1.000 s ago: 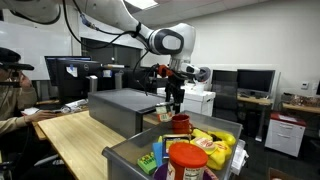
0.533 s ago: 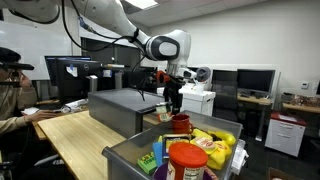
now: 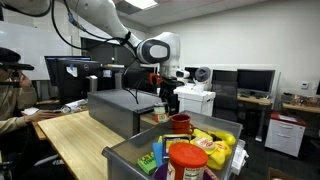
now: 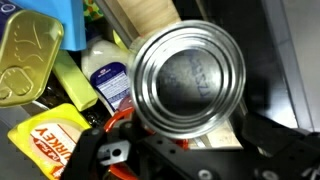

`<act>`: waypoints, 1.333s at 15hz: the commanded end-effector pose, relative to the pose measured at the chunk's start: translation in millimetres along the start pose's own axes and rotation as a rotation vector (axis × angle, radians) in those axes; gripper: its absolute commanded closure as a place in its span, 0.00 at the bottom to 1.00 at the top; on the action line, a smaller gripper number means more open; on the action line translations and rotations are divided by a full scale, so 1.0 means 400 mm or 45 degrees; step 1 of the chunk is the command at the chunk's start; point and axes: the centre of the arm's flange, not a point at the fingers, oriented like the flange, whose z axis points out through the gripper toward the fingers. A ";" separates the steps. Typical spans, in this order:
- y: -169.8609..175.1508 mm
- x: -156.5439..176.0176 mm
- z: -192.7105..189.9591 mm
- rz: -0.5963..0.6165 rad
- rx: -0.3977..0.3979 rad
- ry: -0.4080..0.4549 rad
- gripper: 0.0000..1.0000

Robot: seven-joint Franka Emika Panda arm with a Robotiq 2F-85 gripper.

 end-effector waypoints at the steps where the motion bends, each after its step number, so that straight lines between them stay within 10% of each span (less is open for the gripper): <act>1: 0.009 -0.119 -0.007 0.019 -0.023 0.023 0.00; 20: 0.084 -0.286 -0.059 0.054 -0.053 0.053 0.00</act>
